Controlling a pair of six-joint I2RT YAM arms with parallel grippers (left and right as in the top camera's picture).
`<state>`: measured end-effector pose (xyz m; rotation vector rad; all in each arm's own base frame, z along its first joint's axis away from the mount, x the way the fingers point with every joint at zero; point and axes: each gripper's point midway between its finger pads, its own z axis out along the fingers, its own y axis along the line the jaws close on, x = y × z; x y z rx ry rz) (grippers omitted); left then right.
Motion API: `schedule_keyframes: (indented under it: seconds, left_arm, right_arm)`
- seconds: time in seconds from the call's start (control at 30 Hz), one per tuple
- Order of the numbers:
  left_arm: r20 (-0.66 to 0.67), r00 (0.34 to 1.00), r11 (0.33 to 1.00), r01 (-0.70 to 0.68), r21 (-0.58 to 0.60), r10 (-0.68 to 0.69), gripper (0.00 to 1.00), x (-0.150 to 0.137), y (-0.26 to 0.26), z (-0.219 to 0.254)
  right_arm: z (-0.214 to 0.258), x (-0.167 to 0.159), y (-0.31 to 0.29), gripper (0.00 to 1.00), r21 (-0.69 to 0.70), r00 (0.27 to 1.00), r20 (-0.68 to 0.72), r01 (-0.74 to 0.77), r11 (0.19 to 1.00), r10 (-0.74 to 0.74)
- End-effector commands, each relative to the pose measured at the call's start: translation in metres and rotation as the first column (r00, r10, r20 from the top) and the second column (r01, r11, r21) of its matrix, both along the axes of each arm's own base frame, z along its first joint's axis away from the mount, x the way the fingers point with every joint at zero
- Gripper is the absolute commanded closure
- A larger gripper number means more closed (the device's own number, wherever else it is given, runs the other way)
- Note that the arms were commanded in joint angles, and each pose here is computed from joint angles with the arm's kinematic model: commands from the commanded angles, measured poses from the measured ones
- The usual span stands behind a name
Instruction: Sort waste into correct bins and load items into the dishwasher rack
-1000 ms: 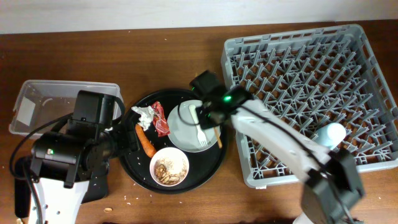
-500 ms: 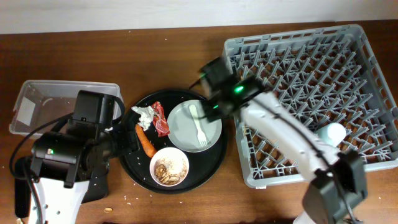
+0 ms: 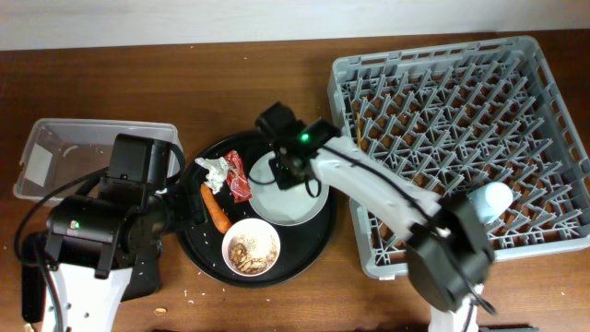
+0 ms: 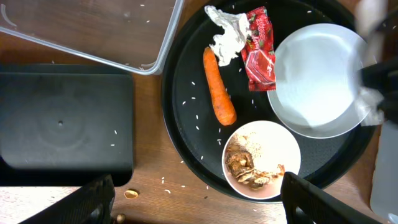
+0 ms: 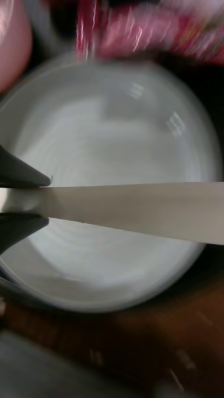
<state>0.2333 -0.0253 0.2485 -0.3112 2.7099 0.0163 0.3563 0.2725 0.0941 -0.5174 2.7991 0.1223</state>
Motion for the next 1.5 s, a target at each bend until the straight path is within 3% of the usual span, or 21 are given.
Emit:
schedule_keyframes:
  seconds: [0.0,0.07,0.17,0.23,0.3,0.33,0.4,0.53,0.6,0.67,0.77,0.83,0.9,0.93,1.0,1.03,1.07,1.1,1.3,1.4,1.47]
  left_arm:
    - [-0.002,1.0,1.0,0.001,0.01,-0.001,0.15,0.0,0.002,-0.001]
    - [-0.004,1.0,1.0,0.001,0.01,-0.001,0.15,0.0,0.002,-0.001]
    - [0.015,1.0,1.0,0.001,0.006,-0.001,0.14,0.004,0.001,0.001]
    - [0.011,1.0,1.0,0.006,-0.005,-0.006,0.13,0.004,-0.001,0.001]
    - [0.012,1.0,1.0,0.01,-0.014,-0.01,0.13,0.004,-0.003,0.001]
    - [0.015,1.0,1.0,0.009,-0.014,-0.009,0.08,0.004,-0.002,0.001]
    - [0.015,1.0,1.0,0.01,-0.014,-0.01,0.08,0.004,-0.003,0.001]
    - [0.011,1.0,1.0,0.013,-0.017,-0.013,0.08,0.004,-0.003,0.001]
    - [0.018,1.0,1.0,0.013,-0.018,-0.013,0.08,0.005,-0.004,0.001]
    - [0.018,1.0,1.0,0.013,-0.018,-0.013,0.08,0.005,-0.004,0.001]
    - [0.017,1.0,1.0,0.013,-0.018,-0.013,0.08,0.005,-0.004,0.001]
    - [0.017,1.0,1.0,0.013,-0.018,-0.013,0.08,0.005,-0.004,0.001]
    - [0.017,1.0,1.0,0.013,-0.018,-0.013,0.08,0.005,-0.004,0.001]
    - [0.018,1.0,1.0,0.013,-0.018,-0.013,0.08,0.005,-0.004,0.001]
    - [0.018,1.0,1.0,0.013,-0.018,-0.013,0.08,0.005,-0.004,0.001]
    - [0.018,1.0,1.0,0.013,-0.018,-0.013,0.08,0.005,-0.004,0.001]
    - [0.018,1.0,1.0,0.013,-0.018,-0.013,0.08,0.005,-0.004,0.001]
    - [0.018,1.0,1.0,0.013,-0.018,-0.013,0.08,0.005,-0.004,0.001]
    - [0.018,1.0,1.0,0.013,-0.018,-0.013,0.08,0.005,-0.004,0.001]
    - [0.018,1.0,1.0,0.013,-0.018,-0.013,0.08,0.005,-0.004,0.001]
    - [0.017,1.0,1.0,0.013,-0.018,-0.013,0.08,0.005,-0.004,0.001]
  right_arm:
    - [0.09,0.025,-0.044,0.92,0.065,0.98,0.166,0.098,0.993,-0.107]
    - [0.11,0.039,-0.101,0.92,0.07,0.955,0.185,0.224,0.972,-0.233]
    - [0.068,0.04,-0.144,0.92,-0.029,0.972,0.058,0.231,0.973,-0.229]
    - [0.041,0.035,-0.139,0.89,-0.05,0.977,-0.007,0.213,0.976,-0.213]
    - [0.045,0.028,-0.097,0.73,0.032,0.998,-0.008,0.063,0.997,-0.063]
    - [0.041,0.026,-0.079,0.72,0.031,1.0,0.012,0.026,0.999,-0.026]
    - [0.022,0.036,-0.064,0.72,0.02,0.999,0.035,0.013,1.0,-0.014]
    - [-0.039,0.065,-0.109,0.72,-0.041,0.991,-0.045,0.127,0.991,-0.129]
    - [-0.041,0.076,-0.124,0.72,0.009,0.987,-0.058,0.152,0.988,-0.151]
    - [-0.037,0.083,-0.108,0.68,0.049,0.998,-0.014,0.068,0.996,-0.067]
    - [-0.042,0.098,-0.1,0.68,-0.047,0.996,0.084,0.019,0.999,-0.015]
    - [-0.055,0.105,-0.143,0.68,-0.17,0.991,0.088,0.113,0.979,-0.099]
    - [-0.059,0.111,-0.179,0.68,-0.112,0.969,0.052,0.245,0.963,-0.241]
    - [-0.055,0.109,-0.172,0.63,0.002,0.977,0.0,0.211,0.977,-0.211]
    - [-0.052,0.106,-0.156,0.6,0.014,0.988,0.001,0.157,0.987,-0.157]
    - [-0.051,0.101,-0.135,0.56,0.029,0.999,0.003,0.048,0.998,-0.048]
    - [-0.052,0.098,-0.113,0.54,-0.007,0.998,0.033,-0.055,0.998,0.055]
    - [-0.055,0.102,-0.105,0.54,-0.048,0.996,0.063,-0.067,0.997,0.07]
    - [-0.111,0.095,-0.094,0.55,-0.073,0.995,-0.017,-0.097,0.993,0.096]
    - [-0.113,0.087,-0.099,0.85,-0.077,0.997,-0.056,-0.051,0.996,0.047]
    - [-0.096,0.094,-0.099,0.87,-0.055,1.0,-0.028,0.001,0.998,-0.003]
